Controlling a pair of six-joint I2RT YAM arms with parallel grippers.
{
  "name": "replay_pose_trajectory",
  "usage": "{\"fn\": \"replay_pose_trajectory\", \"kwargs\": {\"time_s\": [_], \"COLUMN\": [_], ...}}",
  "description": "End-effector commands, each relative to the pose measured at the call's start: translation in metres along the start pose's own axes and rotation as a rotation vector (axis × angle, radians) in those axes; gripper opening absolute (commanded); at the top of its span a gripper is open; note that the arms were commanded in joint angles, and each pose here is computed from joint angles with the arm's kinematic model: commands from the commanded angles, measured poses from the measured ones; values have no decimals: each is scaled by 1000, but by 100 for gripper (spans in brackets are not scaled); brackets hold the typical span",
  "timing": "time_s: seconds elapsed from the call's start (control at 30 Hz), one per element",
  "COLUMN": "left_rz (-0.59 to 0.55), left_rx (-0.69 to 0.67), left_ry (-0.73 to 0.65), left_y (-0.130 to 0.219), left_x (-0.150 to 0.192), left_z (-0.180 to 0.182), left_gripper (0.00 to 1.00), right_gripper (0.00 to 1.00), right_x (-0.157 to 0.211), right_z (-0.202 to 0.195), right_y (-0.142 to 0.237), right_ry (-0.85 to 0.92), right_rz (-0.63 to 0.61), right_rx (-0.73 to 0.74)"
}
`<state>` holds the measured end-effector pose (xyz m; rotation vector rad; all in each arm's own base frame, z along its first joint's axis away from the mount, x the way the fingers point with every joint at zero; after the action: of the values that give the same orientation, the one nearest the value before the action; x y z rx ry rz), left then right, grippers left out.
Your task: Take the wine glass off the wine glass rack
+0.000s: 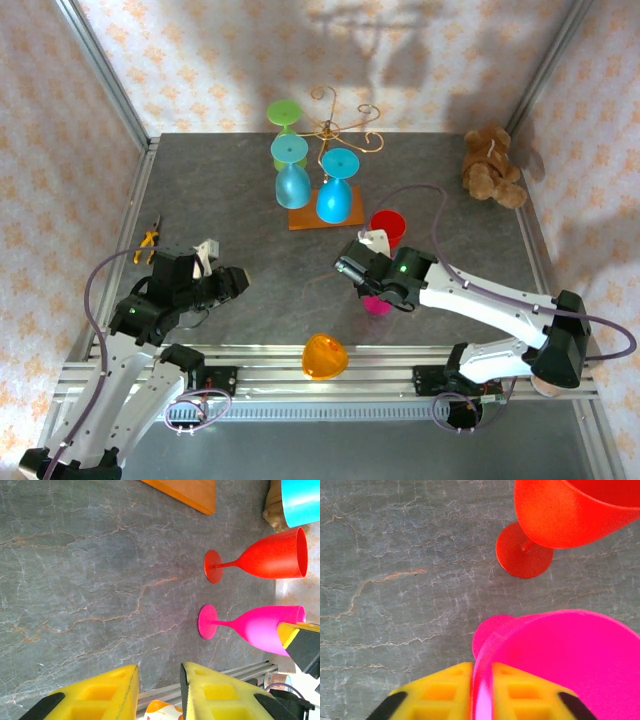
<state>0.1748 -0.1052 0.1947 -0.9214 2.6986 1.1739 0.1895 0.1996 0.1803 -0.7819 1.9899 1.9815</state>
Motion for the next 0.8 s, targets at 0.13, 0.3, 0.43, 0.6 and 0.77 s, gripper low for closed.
{"fn": "replay_pose_trajectory", "kwargs": {"time_s": [0.13,0.3,0.43,0.6,0.77], "left_rz": [-26,-25,-40,-70,-114], "left_rx": [-15,-22,-23,-1,46], "left_ry": [-13,-20,-35,-63,-90], "left_y": [7,10,18,31,41], "left_x": [-4,-6,-12,-27,-54], "left_z": [-2,-4,-12,-36,-73], "left_gripper": [29,29,29,29,30], "right_gripper": [32,34,39,42,44], "right_x": [-10,-24,-40,-63,-96], "right_z": [-12,-16,-26,-35,-42], "right_y": [10,33,69,117,158], "right_ry": [0,-11,-44,-98,-200], "right_rz": [-40,-72,-137,-213,-275], "right_rx": [58,41,-2,-115,-295]}}
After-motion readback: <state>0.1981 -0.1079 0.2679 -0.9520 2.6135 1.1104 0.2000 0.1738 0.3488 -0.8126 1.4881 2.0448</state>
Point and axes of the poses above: each hand's point on the last joint's axis, 136 mm out from that joint toward the fingers, its own y axis back along the fingers, its own z axis along the line the jaws close on, x = y × z, the point moved 2 cm from there along y, back along the fingers, and after that the axes turned 4 degrees about y, right-handed, at the moved point
